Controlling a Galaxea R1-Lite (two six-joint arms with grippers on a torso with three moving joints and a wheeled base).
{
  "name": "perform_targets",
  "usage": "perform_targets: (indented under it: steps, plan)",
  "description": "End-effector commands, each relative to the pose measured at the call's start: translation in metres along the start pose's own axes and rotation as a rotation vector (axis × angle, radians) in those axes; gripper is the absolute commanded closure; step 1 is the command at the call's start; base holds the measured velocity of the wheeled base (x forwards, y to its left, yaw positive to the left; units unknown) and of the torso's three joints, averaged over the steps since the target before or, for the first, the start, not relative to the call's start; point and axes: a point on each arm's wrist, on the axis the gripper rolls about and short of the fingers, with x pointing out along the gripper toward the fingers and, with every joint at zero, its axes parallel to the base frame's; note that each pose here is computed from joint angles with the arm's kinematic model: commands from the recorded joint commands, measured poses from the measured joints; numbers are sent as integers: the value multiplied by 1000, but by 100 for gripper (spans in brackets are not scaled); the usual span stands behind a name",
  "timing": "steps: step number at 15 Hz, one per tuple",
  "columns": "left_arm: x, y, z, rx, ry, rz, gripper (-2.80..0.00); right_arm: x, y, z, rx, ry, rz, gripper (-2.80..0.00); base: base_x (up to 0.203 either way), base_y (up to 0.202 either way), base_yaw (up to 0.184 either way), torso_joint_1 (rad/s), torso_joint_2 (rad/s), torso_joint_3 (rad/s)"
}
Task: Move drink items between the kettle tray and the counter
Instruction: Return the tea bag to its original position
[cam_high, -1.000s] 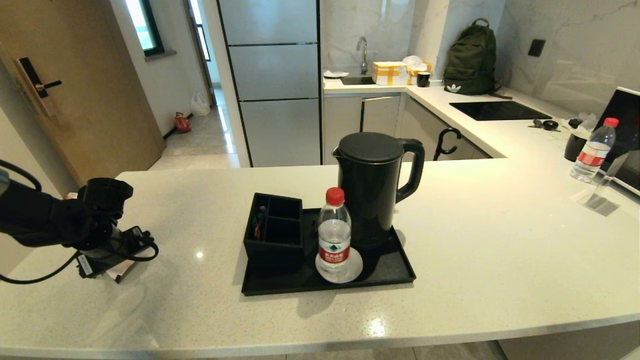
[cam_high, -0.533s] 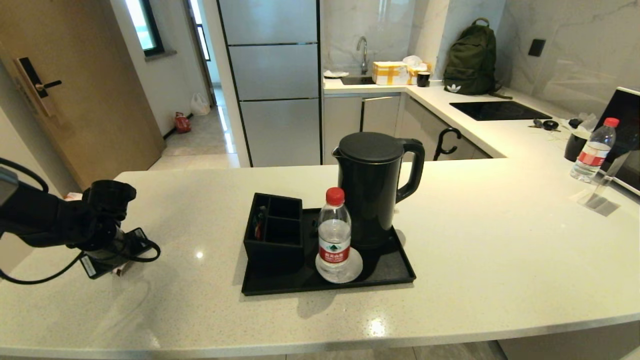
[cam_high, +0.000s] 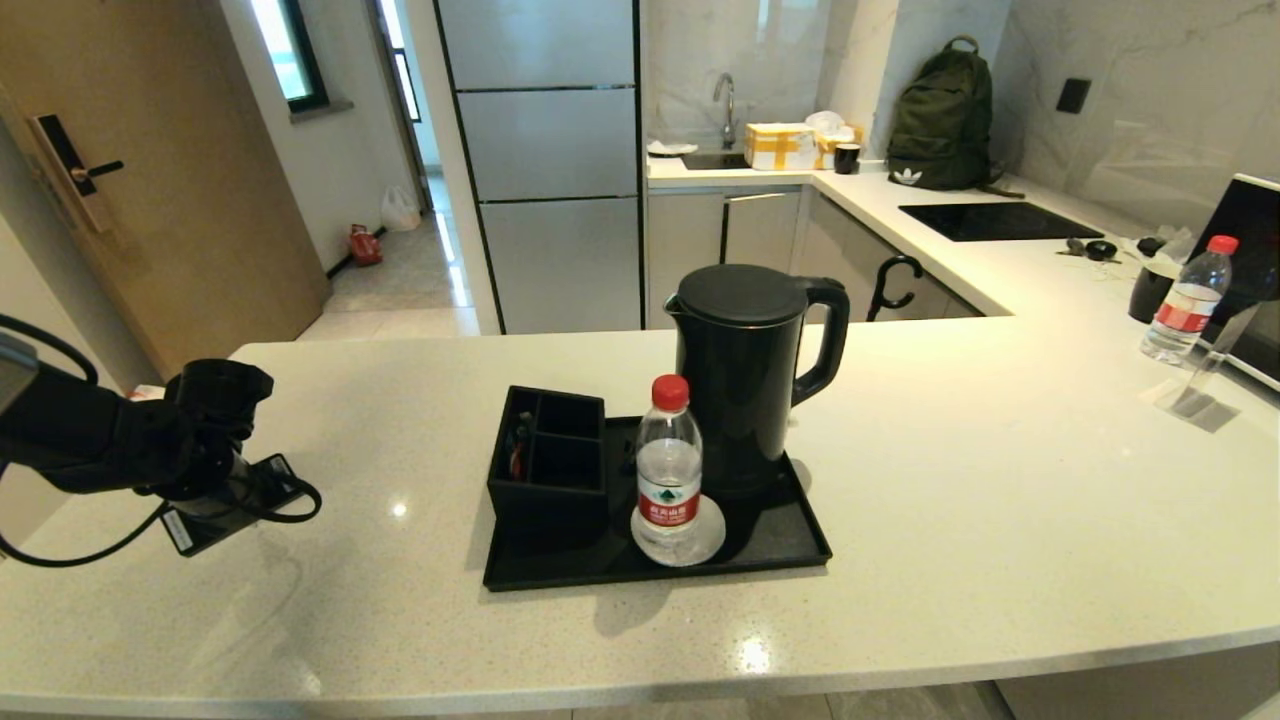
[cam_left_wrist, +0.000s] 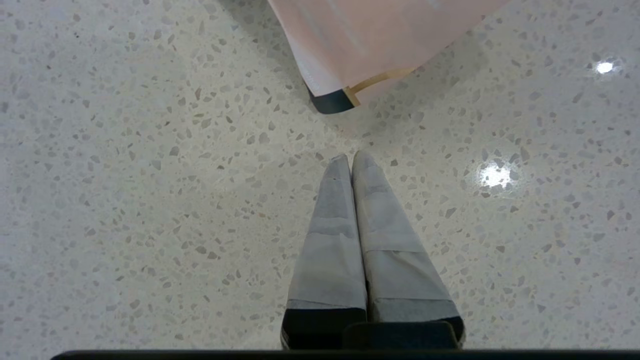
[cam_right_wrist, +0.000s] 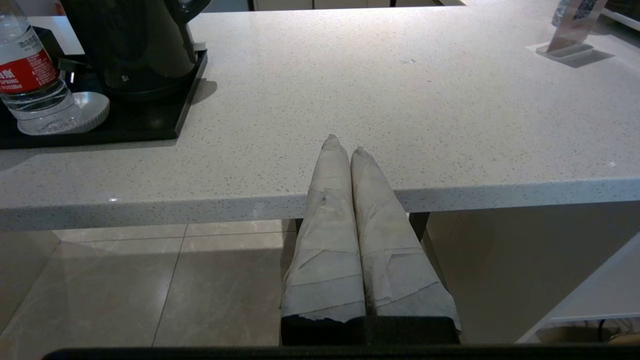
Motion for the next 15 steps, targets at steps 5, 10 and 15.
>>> perform_targets:
  steps: [5,10,15]
  plan:
    - [-22,8,13,-9,-55,-11,0,0,0,0,-1,1,1,0,0,0,0,0,0,0]
    - [-40,16,39,91,-152,40,0,0,0,0,-1,1,1,0,0,0,0,0,0,0]
    - [-45,19,46,187,-145,60,-280,0,0,0,-1,1,1,0,0,0,0,0,0,0]
